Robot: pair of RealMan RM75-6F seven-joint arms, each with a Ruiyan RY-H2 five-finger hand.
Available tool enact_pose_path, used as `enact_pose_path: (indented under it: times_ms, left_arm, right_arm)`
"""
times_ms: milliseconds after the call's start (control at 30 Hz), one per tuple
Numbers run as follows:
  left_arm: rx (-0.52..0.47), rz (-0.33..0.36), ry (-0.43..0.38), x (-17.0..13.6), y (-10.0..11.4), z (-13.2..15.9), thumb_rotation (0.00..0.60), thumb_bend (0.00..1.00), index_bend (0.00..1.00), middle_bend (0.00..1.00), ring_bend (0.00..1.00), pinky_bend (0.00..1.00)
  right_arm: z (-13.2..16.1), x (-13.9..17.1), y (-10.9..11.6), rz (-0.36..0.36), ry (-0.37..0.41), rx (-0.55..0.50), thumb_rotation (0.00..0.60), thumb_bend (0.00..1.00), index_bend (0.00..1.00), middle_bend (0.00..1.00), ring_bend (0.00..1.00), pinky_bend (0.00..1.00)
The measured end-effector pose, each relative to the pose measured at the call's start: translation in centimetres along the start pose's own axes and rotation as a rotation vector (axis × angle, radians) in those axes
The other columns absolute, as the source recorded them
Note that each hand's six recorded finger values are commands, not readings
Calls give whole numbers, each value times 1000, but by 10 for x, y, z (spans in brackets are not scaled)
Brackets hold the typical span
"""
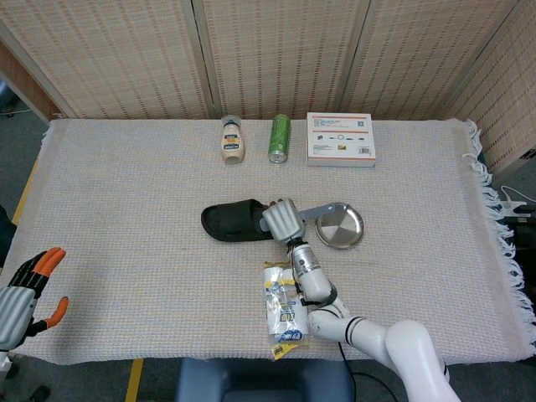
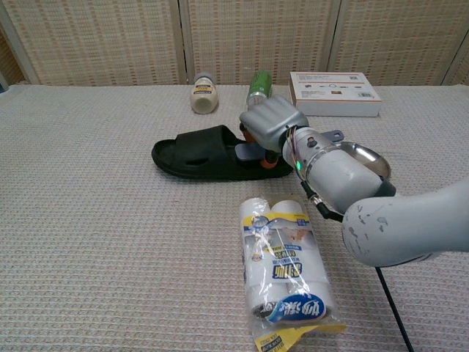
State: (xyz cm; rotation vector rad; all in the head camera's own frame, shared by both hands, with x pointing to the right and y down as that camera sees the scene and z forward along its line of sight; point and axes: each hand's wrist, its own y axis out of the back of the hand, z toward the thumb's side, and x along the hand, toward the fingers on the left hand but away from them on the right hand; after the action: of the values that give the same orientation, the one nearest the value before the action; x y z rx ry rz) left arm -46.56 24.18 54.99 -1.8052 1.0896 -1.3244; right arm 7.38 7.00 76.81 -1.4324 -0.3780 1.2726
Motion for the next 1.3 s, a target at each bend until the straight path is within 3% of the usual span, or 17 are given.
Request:
enact_pose_path:
  times_ms: [233,367,567,667,833,1067,1300]
  left_arm:
    - [4,-3,2,1,-1,0,600,479,0,0,0,103]
    - [6,-3,4,0,-1,-1,600,479,0,0,0,103]
    - [9,-2,5,0,-1,-1,600,479,0,0,0,103]
    - [11,-7,0,0,-3,1,600,479,0,0,0,103]
    - [14,-17,-12,3,-6,4,600,480,0,0,0,104]
    - [17,-35,-29,5,-12,10,600,480,0,0,0,103]
    - [16,-37,-27,4,-13,10,600,478,0,0,0,103]
  right_arm:
    - [-9,1,4,-9,-14,-33,600,280,870,610,527,725]
    - [-13,4,16,-50,-17,-79,600,281,867,610,527,725]
    - [-55,17,23,-86,-77,-108,600,280,866,610,527,724]
    - [-87,28,13,-69,-118,-90,600,280,866,610,527,724]
    - [-131,53,-21,12,-186,-62,600,280,867,610,527,724]
    - [-146,68,-50,70,-204,-93,600,280,866,610,527,724]
    - [-140,69,-65,98,-192,-94,600,278,821,610,527,723]
